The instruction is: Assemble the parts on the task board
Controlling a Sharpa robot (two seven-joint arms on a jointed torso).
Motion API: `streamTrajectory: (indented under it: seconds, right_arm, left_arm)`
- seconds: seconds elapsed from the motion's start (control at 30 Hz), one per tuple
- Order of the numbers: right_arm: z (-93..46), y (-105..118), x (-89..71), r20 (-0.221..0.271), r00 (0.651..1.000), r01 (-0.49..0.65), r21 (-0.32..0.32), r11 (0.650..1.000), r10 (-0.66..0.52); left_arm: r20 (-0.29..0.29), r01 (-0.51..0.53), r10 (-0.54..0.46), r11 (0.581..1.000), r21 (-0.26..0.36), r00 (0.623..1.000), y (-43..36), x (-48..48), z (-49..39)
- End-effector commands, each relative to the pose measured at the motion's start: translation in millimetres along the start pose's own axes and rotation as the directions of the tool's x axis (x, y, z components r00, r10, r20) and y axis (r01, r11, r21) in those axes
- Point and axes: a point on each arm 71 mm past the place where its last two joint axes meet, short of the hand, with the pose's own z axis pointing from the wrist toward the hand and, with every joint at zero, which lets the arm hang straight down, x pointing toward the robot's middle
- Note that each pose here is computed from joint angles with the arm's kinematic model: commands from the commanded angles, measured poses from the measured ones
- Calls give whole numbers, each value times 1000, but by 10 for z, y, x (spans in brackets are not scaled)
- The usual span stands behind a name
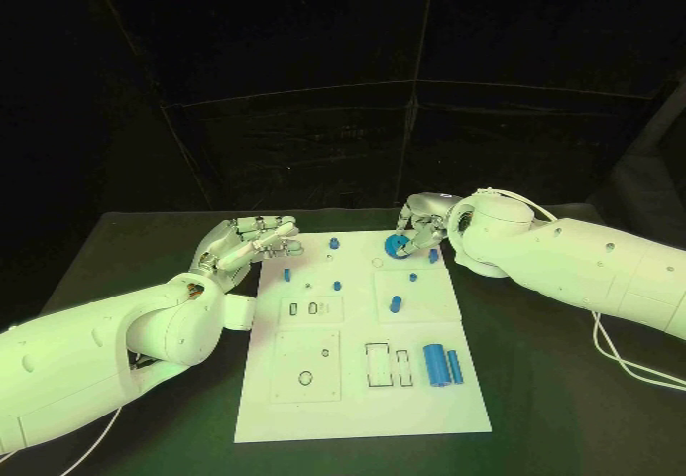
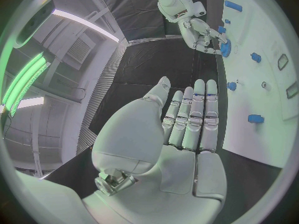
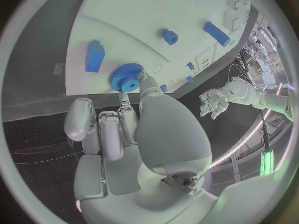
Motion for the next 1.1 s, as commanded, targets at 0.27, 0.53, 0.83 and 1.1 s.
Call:
streamTrajectory:
  seconds: [0.27,0.53,0.83,1.1]
  right_arm:
    - [5,25,-4,25,999,43,4,999,-43]
    - [-7,77,-17,67,997,44,-15,999,-43]
    - [-64,204,-73,167,986,16,-59,998,-6]
    - [-188,457,-131,249,968,1,-126,992,30]
  left_arm:
    - [-14,2,-2,1000,9,1000,-15,12,3]
    - [-14,2,-2,1000,9,1000,-15,10,2]
    - [-13,1,-1,1000,9,1000,-16,6,1]
    - [-12,1,-1,1000,9,1000,-17,4,-2]
